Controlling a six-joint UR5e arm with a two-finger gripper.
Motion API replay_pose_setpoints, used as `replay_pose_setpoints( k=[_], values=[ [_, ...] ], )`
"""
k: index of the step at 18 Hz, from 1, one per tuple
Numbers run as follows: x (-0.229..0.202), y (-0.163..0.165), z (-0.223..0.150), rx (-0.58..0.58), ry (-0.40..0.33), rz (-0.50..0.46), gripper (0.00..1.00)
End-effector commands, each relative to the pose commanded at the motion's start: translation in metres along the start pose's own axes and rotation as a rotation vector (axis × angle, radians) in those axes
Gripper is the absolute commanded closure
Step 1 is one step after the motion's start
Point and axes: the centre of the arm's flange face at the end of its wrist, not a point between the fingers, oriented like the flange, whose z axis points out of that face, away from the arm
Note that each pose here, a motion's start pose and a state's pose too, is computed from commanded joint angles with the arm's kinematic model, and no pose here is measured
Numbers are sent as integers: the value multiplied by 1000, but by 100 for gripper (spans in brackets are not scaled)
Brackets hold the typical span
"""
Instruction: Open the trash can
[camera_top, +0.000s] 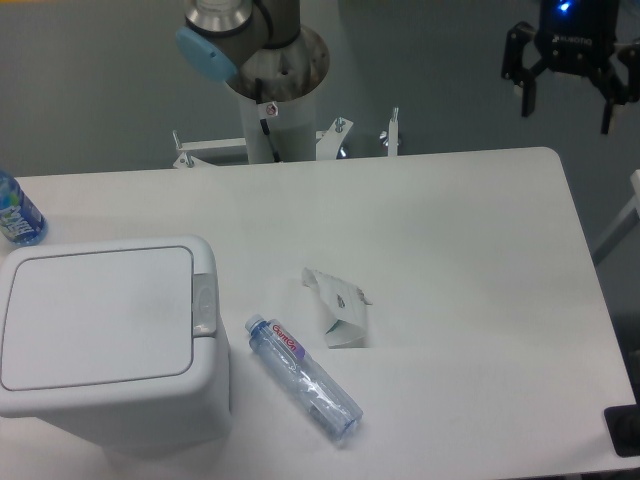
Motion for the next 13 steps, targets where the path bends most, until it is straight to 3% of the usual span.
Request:
replay_pose_setpoints(
  k=[9,13],
  values=[
    [-1,-1,9,-11,15,-19,0],
    [0,-33,24,10,27,-252,0]
  ],
)
